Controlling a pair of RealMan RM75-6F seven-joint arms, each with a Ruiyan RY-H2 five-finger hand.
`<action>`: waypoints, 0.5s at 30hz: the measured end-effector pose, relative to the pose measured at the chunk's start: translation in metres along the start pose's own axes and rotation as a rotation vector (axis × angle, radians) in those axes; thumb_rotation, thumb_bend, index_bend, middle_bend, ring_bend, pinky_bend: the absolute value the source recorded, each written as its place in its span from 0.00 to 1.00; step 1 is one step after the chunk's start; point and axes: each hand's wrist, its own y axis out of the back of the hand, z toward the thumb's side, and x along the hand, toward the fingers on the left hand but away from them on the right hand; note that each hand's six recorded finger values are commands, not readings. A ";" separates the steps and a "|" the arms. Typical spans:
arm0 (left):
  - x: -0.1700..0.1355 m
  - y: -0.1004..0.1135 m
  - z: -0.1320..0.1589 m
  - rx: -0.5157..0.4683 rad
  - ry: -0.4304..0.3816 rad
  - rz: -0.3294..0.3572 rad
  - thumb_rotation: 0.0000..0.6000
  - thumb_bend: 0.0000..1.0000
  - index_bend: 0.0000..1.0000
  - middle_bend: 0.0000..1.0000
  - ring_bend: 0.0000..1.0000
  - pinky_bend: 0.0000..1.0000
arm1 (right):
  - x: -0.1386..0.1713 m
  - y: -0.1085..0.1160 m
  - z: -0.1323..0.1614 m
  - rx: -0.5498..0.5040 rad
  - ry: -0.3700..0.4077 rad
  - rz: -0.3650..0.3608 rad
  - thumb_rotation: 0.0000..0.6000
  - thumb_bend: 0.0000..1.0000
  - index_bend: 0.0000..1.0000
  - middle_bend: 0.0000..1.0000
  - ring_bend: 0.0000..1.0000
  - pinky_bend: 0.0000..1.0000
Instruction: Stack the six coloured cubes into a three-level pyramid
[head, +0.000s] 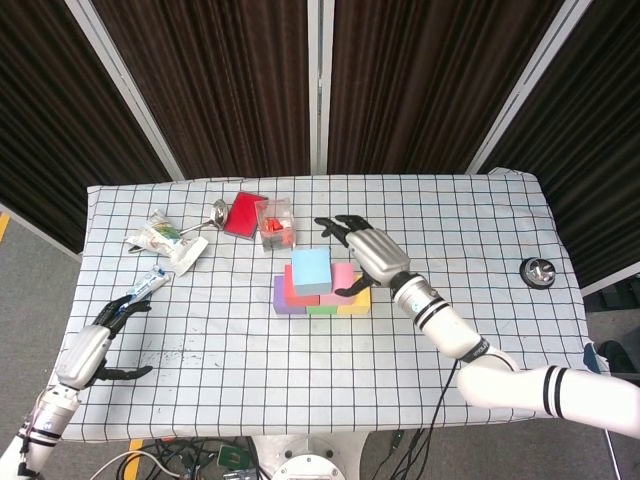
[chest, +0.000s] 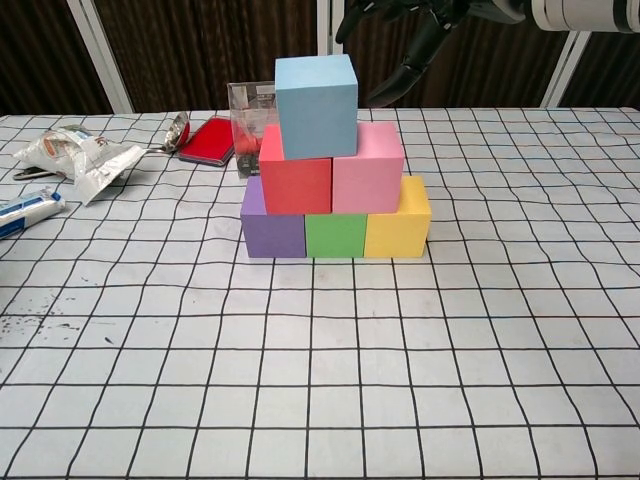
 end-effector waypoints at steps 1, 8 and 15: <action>0.000 0.000 0.000 0.001 0.000 0.000 1.00 0.00 0.12 0.18 0.01 0.06 | -0.001 -0.001 0.001 -0.006 0.002 -0.004 1.00 0.00 0.00 0.23 0.00 0.00; -0.001 0.001 -0.002 0.002 0.005 0.005 1.00 0.00 0.12 0.18 0.01 0.06 | -0.007 -0.006 0.004 -0.016 0.015 -0.022 1.00 0.00 0.00 0.26 0.00 0.00; -0.001 0.002 -0.002 0.000 0.005 0.007 1.00 0.00 0.12 0.18 0.01 0.06 | -0.009 -0.006 0.006 -0.021 0.013 -0.045 1.00 0.01 0.00 0.33 0.00 0.00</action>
